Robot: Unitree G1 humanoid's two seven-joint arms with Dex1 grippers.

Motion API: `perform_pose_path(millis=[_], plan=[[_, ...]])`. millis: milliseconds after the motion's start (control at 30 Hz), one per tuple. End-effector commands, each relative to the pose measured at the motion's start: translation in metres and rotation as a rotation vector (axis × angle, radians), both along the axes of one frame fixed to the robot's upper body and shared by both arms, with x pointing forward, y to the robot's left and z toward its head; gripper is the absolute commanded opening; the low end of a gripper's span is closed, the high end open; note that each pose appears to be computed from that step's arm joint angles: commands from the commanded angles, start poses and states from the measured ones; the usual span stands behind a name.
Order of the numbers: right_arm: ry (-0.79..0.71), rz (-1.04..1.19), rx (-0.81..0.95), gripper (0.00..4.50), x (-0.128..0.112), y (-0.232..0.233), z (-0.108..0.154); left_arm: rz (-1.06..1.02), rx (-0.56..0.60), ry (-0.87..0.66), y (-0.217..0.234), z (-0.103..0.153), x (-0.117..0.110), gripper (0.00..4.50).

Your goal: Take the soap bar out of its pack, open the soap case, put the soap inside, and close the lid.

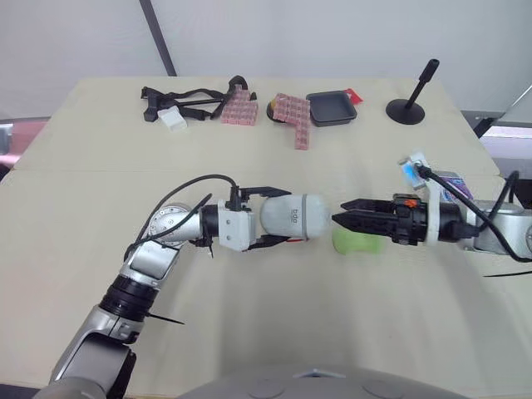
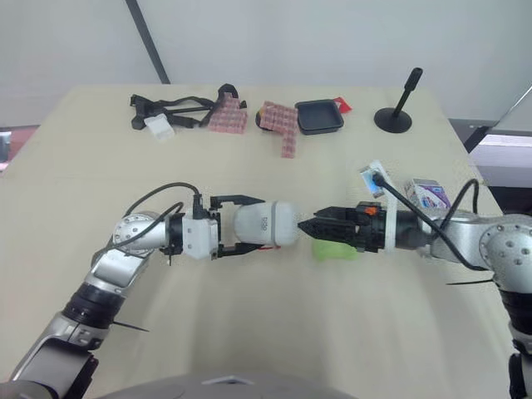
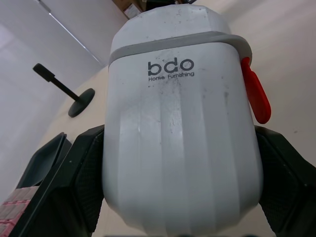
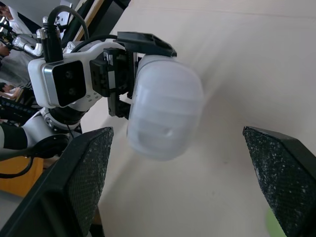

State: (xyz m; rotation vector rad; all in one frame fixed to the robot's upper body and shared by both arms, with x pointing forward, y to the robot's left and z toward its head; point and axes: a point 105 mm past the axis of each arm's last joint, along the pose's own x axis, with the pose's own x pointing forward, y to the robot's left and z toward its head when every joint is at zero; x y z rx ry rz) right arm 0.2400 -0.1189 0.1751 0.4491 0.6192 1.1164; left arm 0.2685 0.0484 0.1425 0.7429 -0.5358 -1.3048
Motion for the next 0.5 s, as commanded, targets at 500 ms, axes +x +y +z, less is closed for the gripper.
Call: perform_pose_path(millis=[500], plan=[[0.075, -0.019, 0.045, 4.50, 0.004, 0.020, 0.006, 0.011, -0.062, -0.046, -0.013, 0.012, -0.004, 3.47]])
